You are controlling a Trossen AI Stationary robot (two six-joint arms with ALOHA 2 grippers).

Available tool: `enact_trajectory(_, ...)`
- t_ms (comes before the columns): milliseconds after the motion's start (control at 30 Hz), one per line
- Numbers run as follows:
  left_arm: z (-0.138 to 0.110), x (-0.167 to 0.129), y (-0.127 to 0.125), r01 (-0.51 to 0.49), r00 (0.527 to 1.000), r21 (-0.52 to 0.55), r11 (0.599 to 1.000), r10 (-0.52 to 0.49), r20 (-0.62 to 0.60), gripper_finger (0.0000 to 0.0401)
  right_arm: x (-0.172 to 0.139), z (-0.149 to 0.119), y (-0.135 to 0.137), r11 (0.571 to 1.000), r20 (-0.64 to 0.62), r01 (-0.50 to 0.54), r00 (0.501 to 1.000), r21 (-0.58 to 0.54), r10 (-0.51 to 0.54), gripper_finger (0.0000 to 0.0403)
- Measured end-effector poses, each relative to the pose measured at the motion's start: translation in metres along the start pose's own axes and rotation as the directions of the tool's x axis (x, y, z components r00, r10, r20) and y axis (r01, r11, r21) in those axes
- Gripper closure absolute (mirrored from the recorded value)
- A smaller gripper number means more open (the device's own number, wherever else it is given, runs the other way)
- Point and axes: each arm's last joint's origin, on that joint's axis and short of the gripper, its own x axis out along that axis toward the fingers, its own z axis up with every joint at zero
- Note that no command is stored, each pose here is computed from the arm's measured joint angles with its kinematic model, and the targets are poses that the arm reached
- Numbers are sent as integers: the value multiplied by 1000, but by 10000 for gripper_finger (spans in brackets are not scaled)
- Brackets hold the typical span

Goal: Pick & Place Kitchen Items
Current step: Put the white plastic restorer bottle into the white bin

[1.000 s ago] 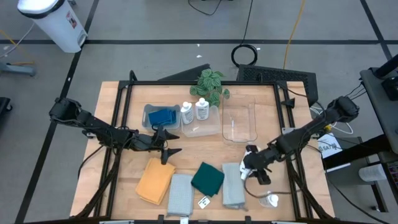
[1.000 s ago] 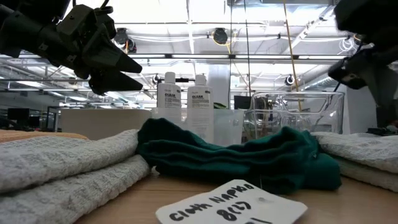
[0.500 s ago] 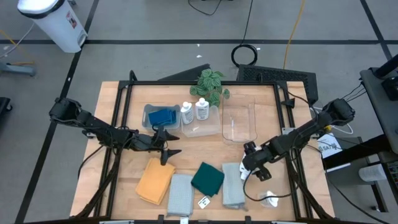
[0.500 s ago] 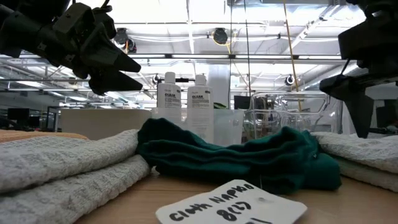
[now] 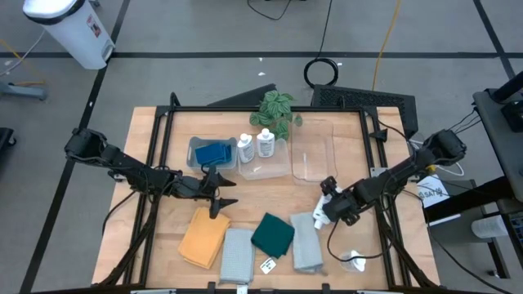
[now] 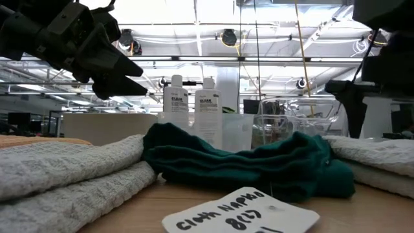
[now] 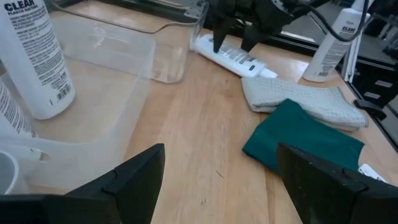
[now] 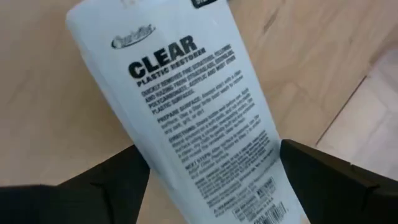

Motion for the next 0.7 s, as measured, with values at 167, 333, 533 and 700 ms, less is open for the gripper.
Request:
enact_trajectory(167, -1, 0, 0, -4, 1000, -45, 999, 4, -6, 89, 12, -7, 3, 999, 31, 44, 999, -12, -43, 77)
enact_trajectory(333, -1, 0, 1, -8, 1000, -71, 997, 7, -10, 89, 12, -9, 7, 999, 26, 51, 998, 19, -51, 111)
enact_trajectory(533, -1, 0, 1, -9, 1000, -67, 998, 8, -12, 89, 9, -8, 16, 996, 44, 46, 998, 81, -50, 214)
enact_trajectory(700, -1, 0, 1, -9, 1000, -66, 998, 8, -12, 89, 3, -9, 23, 991, 73, 37, 996, 126, -46, 304)
